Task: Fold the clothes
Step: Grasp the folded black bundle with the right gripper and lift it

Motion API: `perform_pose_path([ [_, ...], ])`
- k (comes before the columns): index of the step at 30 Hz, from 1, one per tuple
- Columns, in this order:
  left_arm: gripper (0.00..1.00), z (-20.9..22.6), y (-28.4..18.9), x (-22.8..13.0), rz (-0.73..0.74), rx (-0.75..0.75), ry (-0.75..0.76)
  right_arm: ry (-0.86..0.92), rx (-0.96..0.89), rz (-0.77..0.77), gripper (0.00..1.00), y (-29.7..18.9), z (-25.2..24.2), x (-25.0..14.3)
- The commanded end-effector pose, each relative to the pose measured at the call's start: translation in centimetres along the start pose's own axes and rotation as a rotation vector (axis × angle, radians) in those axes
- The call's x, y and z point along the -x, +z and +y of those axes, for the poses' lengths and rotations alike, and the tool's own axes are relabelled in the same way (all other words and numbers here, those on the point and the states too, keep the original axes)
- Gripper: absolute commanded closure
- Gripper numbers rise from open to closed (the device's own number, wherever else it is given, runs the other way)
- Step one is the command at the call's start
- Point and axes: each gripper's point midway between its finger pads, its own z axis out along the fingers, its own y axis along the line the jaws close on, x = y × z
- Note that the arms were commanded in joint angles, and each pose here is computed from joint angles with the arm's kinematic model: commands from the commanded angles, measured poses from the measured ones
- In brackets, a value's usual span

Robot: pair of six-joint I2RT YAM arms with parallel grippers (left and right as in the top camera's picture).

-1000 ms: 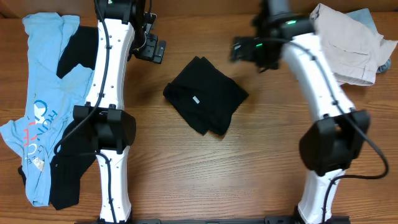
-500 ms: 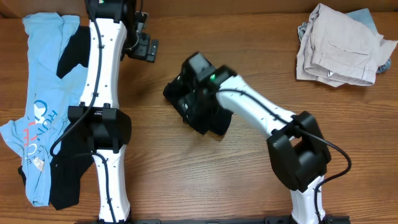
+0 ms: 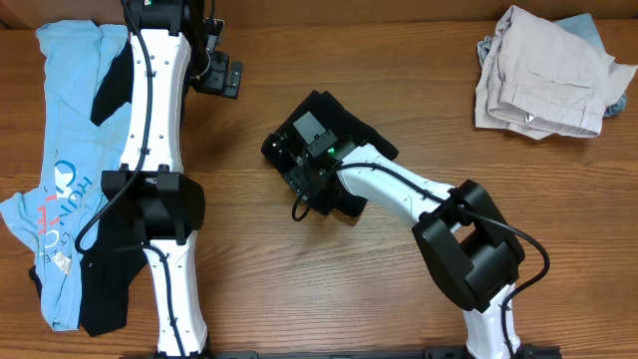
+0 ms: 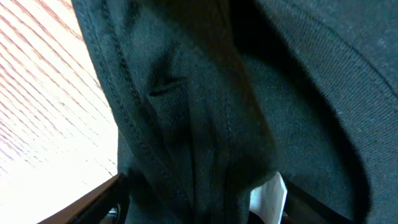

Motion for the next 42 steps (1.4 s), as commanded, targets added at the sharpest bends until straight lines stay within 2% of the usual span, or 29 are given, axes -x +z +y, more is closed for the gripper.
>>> perform_pose_path([
  [1, 0.00, -0.2, -1.2, 0.4, -0.035, -0.011, -0.015, -0.019, -0.004, 0.027, 0.28, 0.9, 0.4, -0.8],
  [11, 0.00, -0.3, -1.2, -0.1, -0.014, -0.012, -0.014, -0.080, 0.061, 0.036, 0.30, 0.7, 5.5, -1.2],
  [14, 0.00, -0.3, -1.2, -0.1, -0.014, -0.012, -0.014, -0.086, 0.068, 0.036, 0.36, 0.7, 6.6, -1.2],
  [17, 0.00, -0.3, -1.2, -0.1, -0.014, -0.012, -0.015, -0.087, 0.066, 0.042, 0.47, 1.0, 6.8, -1.4],
  [31, 0.00, -0.3, -1.2, -0.4, -0.002, -0.013, -0.014, 0.010, -0.054, 0.004, 0.47, 2.0, 2.5, -0.3],
  [37, 0.00, -0.3, -1.2, -0.4, -0.003, -0.013, -0.014, 0.012, -0.083, -0.020, 0.46, -1.3, 1.9, 1.9],
  [39, 0.00, -0.3, -1.2, -0.3, -0.003, -0.013, -0.014, 0.015, -0.126, -0.051, 0.41, -2.6, 1.1, 3.1],
  [42, 0.00, -0.3, -1.2, -0.3, -0.003, -0.013, -0.014, -0.004, -0.165, -0.065, 0.39, -3.0, 0.0, 3.7],
])
